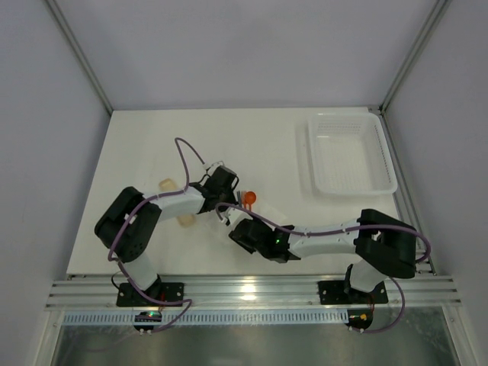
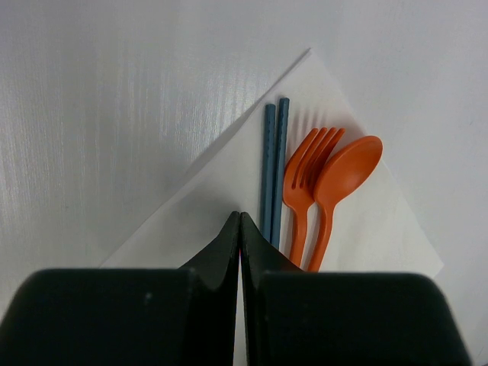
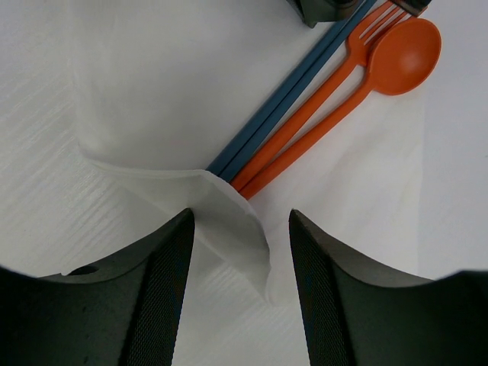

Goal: Place the utensils on the paper napkin and roll it up
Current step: Roll the napkin at the center of the board.

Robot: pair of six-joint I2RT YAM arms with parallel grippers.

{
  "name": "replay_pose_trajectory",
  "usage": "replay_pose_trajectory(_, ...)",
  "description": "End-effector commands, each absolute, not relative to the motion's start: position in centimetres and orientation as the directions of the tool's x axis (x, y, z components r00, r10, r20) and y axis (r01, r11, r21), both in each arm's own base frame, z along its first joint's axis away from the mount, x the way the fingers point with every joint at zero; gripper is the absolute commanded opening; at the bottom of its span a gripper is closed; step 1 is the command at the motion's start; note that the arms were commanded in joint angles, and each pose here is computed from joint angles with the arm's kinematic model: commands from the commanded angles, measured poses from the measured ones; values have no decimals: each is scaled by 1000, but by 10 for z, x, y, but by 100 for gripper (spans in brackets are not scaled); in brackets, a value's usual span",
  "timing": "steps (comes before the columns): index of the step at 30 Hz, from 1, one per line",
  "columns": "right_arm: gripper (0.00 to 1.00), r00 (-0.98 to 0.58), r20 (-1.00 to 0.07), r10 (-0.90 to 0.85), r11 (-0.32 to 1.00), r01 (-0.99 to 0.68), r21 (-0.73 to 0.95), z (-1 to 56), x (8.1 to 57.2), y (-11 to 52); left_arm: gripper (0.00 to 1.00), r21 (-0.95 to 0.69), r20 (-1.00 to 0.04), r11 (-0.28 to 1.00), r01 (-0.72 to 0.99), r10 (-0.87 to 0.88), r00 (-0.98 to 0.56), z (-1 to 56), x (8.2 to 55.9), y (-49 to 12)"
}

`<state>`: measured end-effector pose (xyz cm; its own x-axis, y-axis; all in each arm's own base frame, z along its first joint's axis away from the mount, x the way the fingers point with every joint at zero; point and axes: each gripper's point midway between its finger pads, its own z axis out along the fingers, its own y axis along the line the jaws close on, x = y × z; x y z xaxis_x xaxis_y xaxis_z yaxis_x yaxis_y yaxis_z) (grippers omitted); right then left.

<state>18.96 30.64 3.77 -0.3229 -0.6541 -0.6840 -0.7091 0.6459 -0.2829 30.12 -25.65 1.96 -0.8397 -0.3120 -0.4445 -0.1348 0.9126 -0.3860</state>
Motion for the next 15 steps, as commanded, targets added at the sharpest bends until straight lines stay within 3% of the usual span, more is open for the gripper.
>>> replay_pose_trajectory(1,57,-312,-752,-580,687,-684,-246,57,202,327,0,-337,-411,931,-143,-282,-867,4,287,-245)
replay_pose_trajectory(15,58,-346,-753,-560,723,-648,-240,53,212,322,0,-342,-409,929,-144,-285,-867,4,286,-245)
